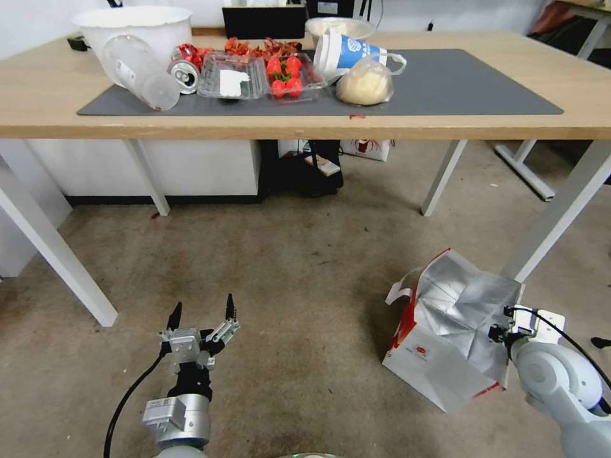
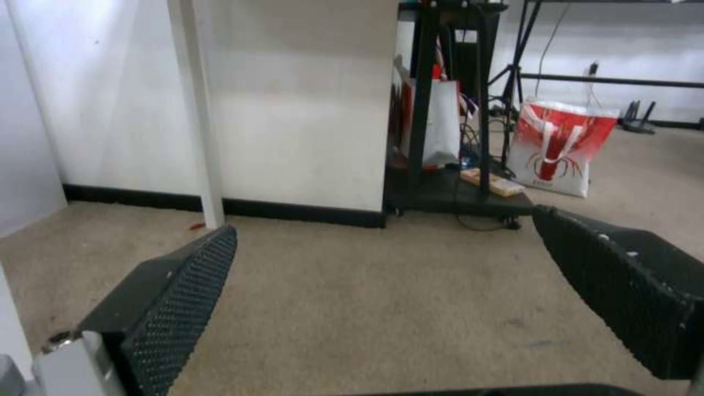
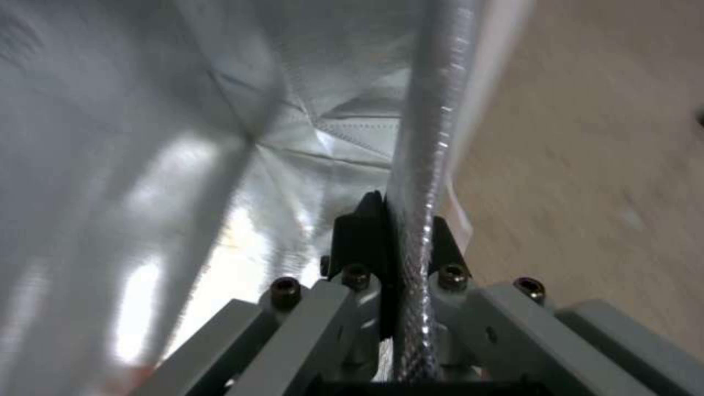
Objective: Pick up the food delivery bag from the floor and place it on the table.
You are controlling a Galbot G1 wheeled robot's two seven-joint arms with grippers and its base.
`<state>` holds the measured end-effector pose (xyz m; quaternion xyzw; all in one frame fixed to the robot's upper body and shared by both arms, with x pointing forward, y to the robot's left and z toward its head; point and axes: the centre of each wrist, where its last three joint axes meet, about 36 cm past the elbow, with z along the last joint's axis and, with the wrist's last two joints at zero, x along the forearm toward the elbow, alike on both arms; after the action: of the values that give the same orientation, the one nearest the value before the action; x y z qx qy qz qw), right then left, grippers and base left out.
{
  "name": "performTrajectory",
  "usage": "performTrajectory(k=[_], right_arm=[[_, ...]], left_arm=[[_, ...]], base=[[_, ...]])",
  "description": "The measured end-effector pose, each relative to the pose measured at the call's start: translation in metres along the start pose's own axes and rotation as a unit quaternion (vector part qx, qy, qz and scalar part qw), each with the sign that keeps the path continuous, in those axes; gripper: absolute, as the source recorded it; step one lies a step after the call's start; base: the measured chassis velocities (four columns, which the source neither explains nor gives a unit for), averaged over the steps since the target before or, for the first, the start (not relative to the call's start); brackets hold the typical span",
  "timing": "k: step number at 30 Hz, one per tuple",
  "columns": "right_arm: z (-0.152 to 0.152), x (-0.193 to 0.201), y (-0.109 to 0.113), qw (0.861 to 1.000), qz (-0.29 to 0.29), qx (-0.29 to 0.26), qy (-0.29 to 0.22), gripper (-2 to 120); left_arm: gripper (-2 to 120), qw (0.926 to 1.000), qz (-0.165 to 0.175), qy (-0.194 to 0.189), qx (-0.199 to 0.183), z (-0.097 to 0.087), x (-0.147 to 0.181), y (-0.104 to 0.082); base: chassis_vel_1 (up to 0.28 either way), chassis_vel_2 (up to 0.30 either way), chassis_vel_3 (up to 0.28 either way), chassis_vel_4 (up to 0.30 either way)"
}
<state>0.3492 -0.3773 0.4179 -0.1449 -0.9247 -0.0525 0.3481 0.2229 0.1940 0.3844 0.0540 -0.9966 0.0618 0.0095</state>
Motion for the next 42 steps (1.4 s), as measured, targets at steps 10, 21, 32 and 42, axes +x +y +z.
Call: performTrajectory(k=[10,21,32,42], right_arm=[[-0.044,0.032,-0.005,0.968,-0.206,0.128,-0.060,0],[-0.089,0.052,0.007,0.879,-0.377,0.283,-0.074,0],[-0.107,0.047,-0.004,0.784,-0.516,0.326,-0.109,0],[-0.128,0.059,0.001,0.736,-0.563,0.365,-0.092,0]], left_arm=[[100,1.0000,-0.004,0.003,0.003,0.004,-0.003,-0.001],[100,0.9999,-0.007,0.009,-0.003,0.003,-0.008,-0.001],[100,0.9998,0.001,0.021,-0.001,0.004,-0.006,-0.006],[100,0.9997,0.002,0.022,0.004,0.001,-0.008,-0.006]], base=[[0.000,0.000,0.000,0.000],[0.000,0.000,0.000,0.000],[0.000,0.000,0.000,0.000],[0.000,0.000,0.000,0.000]])
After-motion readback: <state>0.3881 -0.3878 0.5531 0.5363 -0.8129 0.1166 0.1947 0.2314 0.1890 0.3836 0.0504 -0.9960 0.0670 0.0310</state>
